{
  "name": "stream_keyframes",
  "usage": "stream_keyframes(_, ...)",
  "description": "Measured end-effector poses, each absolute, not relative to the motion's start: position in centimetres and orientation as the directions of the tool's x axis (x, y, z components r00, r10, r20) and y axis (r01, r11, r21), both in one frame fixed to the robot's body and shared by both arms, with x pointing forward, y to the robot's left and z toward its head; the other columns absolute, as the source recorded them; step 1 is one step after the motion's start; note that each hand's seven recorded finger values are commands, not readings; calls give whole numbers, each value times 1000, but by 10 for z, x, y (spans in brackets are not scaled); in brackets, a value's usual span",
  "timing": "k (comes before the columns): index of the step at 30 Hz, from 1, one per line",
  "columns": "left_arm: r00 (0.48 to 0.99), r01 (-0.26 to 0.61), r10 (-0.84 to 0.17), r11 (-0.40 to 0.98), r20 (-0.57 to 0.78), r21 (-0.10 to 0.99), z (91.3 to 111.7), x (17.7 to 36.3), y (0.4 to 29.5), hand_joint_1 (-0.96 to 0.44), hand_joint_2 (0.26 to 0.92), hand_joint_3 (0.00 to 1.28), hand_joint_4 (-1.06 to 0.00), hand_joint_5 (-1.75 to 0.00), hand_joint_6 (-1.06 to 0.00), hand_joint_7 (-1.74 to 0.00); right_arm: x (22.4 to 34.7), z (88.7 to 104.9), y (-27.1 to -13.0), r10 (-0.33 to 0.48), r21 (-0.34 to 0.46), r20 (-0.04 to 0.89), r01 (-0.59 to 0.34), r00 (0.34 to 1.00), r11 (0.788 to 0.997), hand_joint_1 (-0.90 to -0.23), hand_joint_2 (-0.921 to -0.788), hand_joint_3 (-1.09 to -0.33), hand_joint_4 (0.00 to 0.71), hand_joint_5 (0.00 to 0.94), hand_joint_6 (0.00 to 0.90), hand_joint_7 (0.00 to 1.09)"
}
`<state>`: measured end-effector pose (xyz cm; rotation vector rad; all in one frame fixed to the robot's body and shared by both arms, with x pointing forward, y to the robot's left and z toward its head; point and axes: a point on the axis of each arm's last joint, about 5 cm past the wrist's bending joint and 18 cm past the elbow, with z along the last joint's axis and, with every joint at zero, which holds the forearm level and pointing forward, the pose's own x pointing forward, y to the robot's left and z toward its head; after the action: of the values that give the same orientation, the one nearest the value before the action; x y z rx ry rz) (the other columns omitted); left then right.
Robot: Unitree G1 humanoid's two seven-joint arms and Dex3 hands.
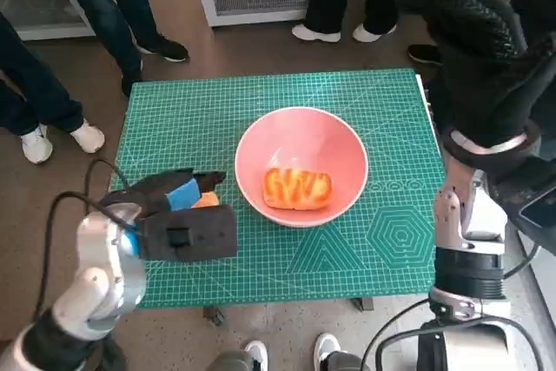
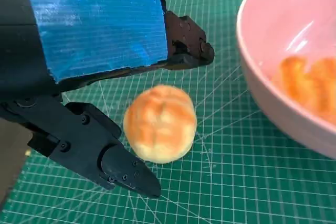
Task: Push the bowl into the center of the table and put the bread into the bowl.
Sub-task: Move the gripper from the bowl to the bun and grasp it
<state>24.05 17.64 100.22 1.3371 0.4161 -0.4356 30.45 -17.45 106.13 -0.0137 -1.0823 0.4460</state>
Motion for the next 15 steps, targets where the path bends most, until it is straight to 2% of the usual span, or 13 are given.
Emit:
stream_keyframes(3,844,534,-52,175,-534,827,997,244,177,-174,691,11,-320,-52,-396,-69,304,1062,-175,358,-227,849,-345,388,911,-653,-921,-744,308,0,235,322)
stream_keyframes(5,842,537,-43,174,-538,826,994,246,178,-156,697,13,-404,-88,-416,-77,304,1063,-175,358,-227,850,-345,385,911,-655,-921,-744,308,0,234,321)
stream_keyframes(6,841,538,-39,174,-540,825,993,247,178,-139,704,16,-498,-135,-440,-87,304,1063,-175,358,-227,851,-346,384,910,-657,-921,-744,308,0,234,321)
stream_keyframes(7,839,540,-35,174,-542,824,992,249,179,-110,715,15,-570,-318,-486,-110,304,1063,-175,357,-225,852,-348,383,910,-660,-921,-743,310,1,235,321)
stream_keyframes(8,839,541,-31,172,-544,824,990,250,179,-100,720,15,-582,-409,-502,-119,303,1064,-175,356,-224,853,-349,381,910,-661,-921,-743,311,2,236,322)
stream_keyframes(9,838,542,-27,170,-545,823,988,252,179,75,781,16,-663,-656,-556,-158,303,1064,-176,356,-224,854,-350,380,910,-664,-921,-743,313,3,237,322)
stream_keyframes(10,837,542,-24,167,-546,823,986,253,180,188,820,17,-714,-815,-590,-184,303,1064,-176,357,-224,854,-351,379,909,-666,-921,-742,315,3,238,322)
stream_keyframes(11,837,542,-20,164,-547,824,984,255,180,228,834,18,-733,-872,-603,-193,303,1064,-176,357,-223,854,-352,378,909,-667,-921,-742,315,4,238,322)
stream_keyframes(13,838,540,-15,158,-545,826,981,256,181,312,853,13,-796,-957,-646,-356,303,1065,-176,357,-222,855,-354,377,908,-669,-921,-742,317,4,239,322)
stream_keyframes(14,837,542,-13,154,-547,826,980,257,181,344,858,12,-822,-987,-642,-510,303,1065,-176,356,-222,855,-355,377,908,-670,-921,-742,317,4,240,322)
stream_keyframes(15,839,540,-14,149,-544,828,979,258,182,222,859,37,-833,-1036,-669,-664,303,1065,-176,356,-221,855,-356,377,908,-671,-921,-741,318,5,241,322)
